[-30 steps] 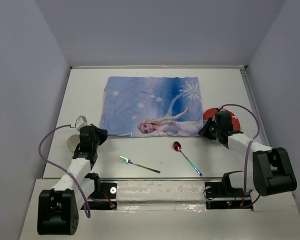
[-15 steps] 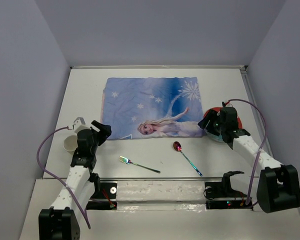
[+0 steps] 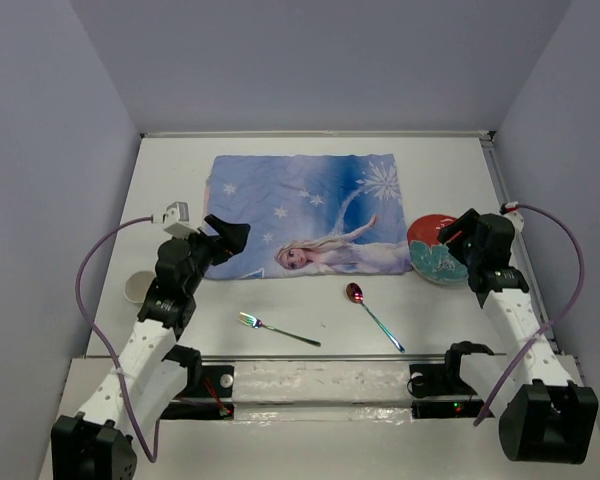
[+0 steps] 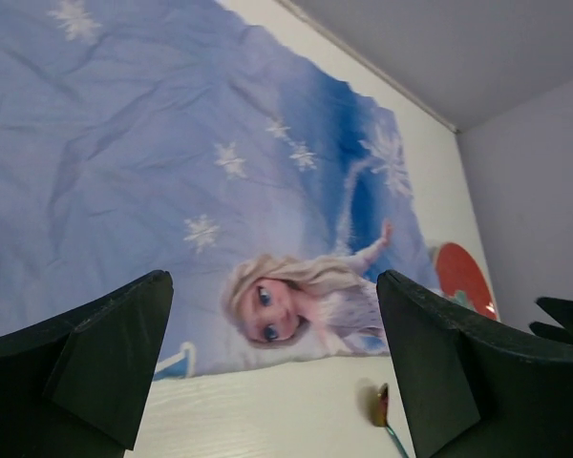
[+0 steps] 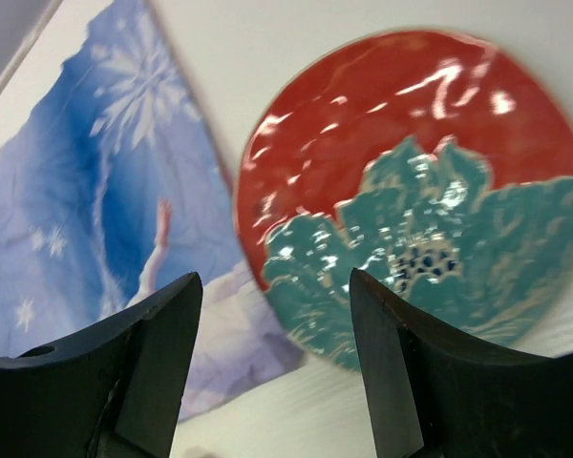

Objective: Set the dinner table for one person

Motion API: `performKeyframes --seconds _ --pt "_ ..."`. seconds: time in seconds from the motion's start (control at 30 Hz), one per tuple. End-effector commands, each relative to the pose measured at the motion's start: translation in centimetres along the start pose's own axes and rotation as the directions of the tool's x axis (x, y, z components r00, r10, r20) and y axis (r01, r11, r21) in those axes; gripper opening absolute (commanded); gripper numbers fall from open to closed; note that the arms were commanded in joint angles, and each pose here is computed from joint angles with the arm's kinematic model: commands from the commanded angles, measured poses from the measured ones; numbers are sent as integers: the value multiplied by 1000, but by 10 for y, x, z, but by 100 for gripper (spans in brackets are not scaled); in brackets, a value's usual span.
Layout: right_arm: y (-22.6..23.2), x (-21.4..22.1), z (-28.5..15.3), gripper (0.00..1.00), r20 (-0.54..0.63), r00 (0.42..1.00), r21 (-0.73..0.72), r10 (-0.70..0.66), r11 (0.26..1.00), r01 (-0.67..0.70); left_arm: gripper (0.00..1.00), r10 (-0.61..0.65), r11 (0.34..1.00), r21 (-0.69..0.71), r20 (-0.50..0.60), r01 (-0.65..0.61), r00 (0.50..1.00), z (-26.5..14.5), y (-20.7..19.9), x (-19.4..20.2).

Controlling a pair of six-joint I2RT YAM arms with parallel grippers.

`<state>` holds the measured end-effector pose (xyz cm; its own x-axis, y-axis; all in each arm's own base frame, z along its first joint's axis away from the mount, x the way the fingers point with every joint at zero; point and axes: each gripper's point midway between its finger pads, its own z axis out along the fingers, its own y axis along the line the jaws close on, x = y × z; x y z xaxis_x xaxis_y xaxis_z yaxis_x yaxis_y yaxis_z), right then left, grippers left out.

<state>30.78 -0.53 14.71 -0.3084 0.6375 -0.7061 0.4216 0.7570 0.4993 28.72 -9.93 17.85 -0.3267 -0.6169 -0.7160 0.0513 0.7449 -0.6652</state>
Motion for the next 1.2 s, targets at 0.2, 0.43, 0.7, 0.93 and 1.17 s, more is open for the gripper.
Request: performKeyframes --seconds 0.2,0.43,0.7,0.93,1.17 --pt "-113 -44 -7 79 179 974 380 139 904 -198 99 159 902 409 -21 -137 987 -11 -140 -8" --pt "-135 -10 6 80 99 958 385 270 877 -287 99 279 787 569 16 -238 960 -69 -188 -25" --pt "-120 39 27 74 -82 901 299 425 873 -385 99 464 727 574 -5 -377 886 -98 -175 -20" --pt "-122 49 33 65 -108 876 288 471 858 -425 99 480 779 469 -19 -417 877 -78 -141 -7" --pt "-126 61 44 50 -123 834 279 537 826 -490 99 499 767 471 -12 -436 866 -82 -129 2"
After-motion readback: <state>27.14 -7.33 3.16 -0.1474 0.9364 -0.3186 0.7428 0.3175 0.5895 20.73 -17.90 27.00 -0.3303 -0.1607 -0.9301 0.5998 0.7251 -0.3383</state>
